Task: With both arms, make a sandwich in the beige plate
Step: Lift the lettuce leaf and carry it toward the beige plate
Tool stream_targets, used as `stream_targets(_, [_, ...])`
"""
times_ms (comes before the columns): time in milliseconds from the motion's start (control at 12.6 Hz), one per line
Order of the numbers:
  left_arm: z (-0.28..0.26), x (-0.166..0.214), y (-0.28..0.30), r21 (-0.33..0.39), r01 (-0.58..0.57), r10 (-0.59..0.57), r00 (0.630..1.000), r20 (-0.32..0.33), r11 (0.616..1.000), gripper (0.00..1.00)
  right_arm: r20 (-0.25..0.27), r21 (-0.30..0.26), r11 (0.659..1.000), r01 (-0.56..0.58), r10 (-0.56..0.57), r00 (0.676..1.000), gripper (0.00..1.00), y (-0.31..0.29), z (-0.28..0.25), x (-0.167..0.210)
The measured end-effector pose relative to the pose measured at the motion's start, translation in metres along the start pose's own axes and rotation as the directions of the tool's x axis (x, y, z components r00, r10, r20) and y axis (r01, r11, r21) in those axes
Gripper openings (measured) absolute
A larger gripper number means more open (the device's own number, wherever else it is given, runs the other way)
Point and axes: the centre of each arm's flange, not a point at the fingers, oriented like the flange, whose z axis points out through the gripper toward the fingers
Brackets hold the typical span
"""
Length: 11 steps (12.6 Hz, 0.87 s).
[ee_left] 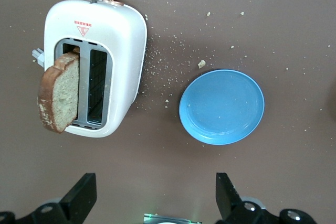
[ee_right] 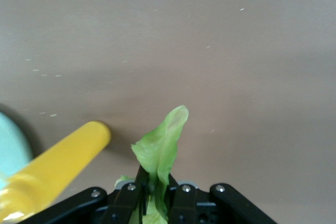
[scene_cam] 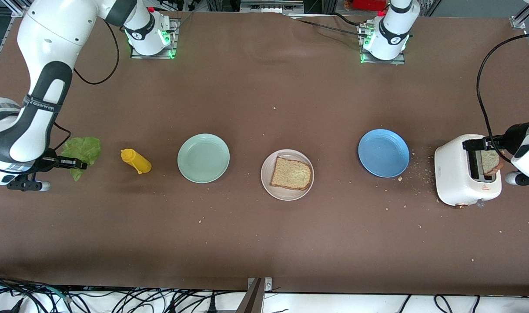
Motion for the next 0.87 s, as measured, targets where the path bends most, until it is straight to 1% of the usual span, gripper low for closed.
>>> stream_targets(158, [0.0,0.0,0.0,0.0,0.0,0.0,1.0,0.0,1.0,1.0,0.039,0.013,0.997,-0.078,0.078,0.996,0.08,-0.039,-0.023,0.003])
stream_targets(238, [0.0,0.0,0.0,0.0,0.0,0.0,1.0,0.0,1.0,1.0,0.049,0.008,0.992,-0.126,0.125,0.991,0.08,-0.063,-0.031,0.005])
stream_targets(317, [0.0,0.0,0.0,0.0,0.0,0.0,1.0,0.0,1.0,1.0,0.052,-0.002,0.985,-0.174,0.174,0.983,0.08,-0.092,-0.037,0.007])
stream_targets(475, [0.0,0.0,0.0,0.0,0.0,0.0,1.0,0.0,1.0,1.0,0.04,-0.023,0.961,-0.277,0.278,0.96,0.08,-0.154,-0.039,0.01])
stream_targets(554, [0.0,0.0,0.0,0.0,0.0,0.0,1.0,0.0,1.0,1.0,0.037,-0.017,0.942,-0.336,0.336,0.941,0.08,-0.187,-0.036,0.009])
stream_targets(634, [0.0,0.0,0.0,0.0,0.0,0.0,1.0,0.0,1.0,1.0,0.041,0.003,0.919,-0.395,0.395,0.918,0.08,-0.219,-0.029,0.008])
stream_targets(792, [0.0,0.0,0.0,0.0,0.0,0.0,1.0,0.0,1.0,1.0,0.058,0.051,0.861,-0.506,0.503,0.862,0.08,-0.27,-0.009,0.008])
stream_targets(871, [0.0,0.0,0.0,0.0,0.0,0.0,1.0,0.0,1.0,1.0,0.069,0.084,0.825,-0.558,0.554,0.829,0.08,-0.29,0.002,0.009])
